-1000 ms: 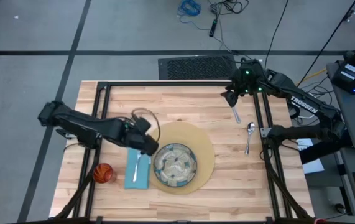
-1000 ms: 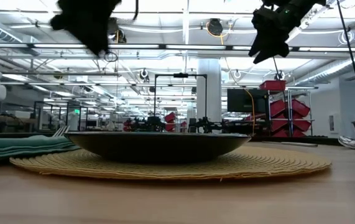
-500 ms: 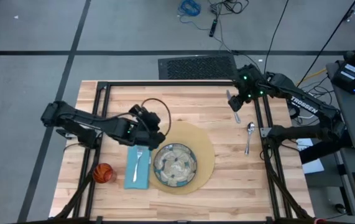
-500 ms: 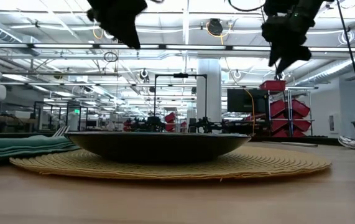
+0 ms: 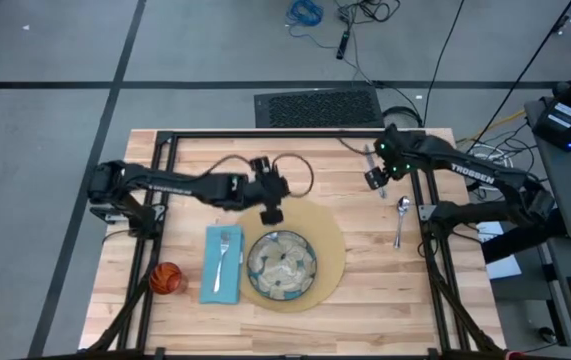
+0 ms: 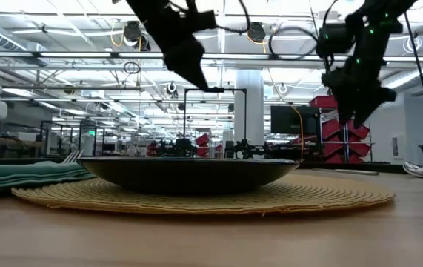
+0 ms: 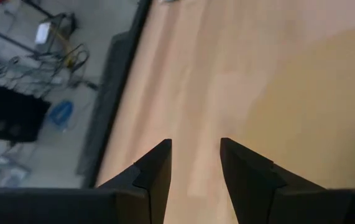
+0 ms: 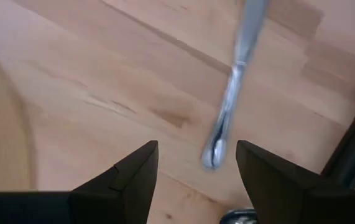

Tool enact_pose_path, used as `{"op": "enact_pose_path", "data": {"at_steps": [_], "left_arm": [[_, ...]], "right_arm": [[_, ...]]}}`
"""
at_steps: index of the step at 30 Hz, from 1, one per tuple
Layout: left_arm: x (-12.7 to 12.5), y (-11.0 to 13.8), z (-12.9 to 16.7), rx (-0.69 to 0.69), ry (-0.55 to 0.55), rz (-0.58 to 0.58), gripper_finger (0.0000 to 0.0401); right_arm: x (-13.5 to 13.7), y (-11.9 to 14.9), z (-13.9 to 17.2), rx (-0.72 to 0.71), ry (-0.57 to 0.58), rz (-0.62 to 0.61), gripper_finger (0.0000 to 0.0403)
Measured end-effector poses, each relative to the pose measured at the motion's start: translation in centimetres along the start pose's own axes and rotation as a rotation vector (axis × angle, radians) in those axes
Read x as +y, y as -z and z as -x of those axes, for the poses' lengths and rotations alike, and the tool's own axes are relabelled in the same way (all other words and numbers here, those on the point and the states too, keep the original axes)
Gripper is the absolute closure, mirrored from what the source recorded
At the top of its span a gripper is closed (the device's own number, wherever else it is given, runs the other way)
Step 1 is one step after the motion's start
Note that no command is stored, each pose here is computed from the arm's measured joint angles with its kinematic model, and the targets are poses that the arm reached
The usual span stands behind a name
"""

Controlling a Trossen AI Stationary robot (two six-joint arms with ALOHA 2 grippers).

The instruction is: Set table place

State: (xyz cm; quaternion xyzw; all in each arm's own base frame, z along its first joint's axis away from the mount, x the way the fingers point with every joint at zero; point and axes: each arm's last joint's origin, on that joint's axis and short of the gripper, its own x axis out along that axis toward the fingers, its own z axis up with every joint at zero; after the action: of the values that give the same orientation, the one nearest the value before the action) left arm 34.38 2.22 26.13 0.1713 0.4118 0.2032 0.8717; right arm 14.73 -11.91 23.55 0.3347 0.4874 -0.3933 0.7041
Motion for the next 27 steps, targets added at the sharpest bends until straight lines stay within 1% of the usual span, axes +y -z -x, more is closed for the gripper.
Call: {"op": "enact_pose_path", "data": {"at_steps": [3, 6, 8, 11, 14, 18, 20, 22, 27], "left_arm": [[3.2, 0.5, -0.1, 0.018, -0.049, -0.004, 0.0278], [6.8, 1.1, 0.0, 0.006, -0.074, 0.04, 0.0278], [8.7, 1.5, -0.2, -0.02, -0.041, 0.085, 0.0278], [10.7, 2.1, -0.7, -0.074, 0.069, 0.136, 0.0278], [12.0, 2.6, -1.0, -0.109, 0.155, 0.165, 0.0278], [12.6, 3.1, -1.3, -0.115, 0.206, 0.166, 0.0278], [12.6, 3.1, -1.2, -0.119, 0.208, 0.149, 0.0278], [12.7, 3.0, -0.8, -0.135, 0.202, 0.13, 0.0278], [13.7, 2.9, 1.7, -0.181, 0.174, 0.123, 0.0278]], "right_arm": [[-0.3, 0.4, -1.4, -0.026, 0.031, -0.044, 0.0195], [-0.3, 0.4, -2.6, -0.073, 0.0, -0.086, 0.0195], [-0.2, 0.4, -3.4, -0.081, -0.007, -0.102, 0.0199], [-0.2, 0.1, -4.3, -0.076, 0.025, -0.108, 0.0212], [-0.2, -0.5, -5.1, -0.091, 0.038, -0.119, 0.0227], [-0.4, -0.9, -6.7, -0.048, 0.089, -0.128, 0.0246], [-0.6, -1.0, -7.6, -0.014, 0.112, -0.134, 0.0253], [-0.6, -1.3, -8.2, -0.009, 0.118, -0.132, 0.0257], [-0.8, -1.6, -9.2, 0.007, 0.128, -0.135, 0.0259]]}}
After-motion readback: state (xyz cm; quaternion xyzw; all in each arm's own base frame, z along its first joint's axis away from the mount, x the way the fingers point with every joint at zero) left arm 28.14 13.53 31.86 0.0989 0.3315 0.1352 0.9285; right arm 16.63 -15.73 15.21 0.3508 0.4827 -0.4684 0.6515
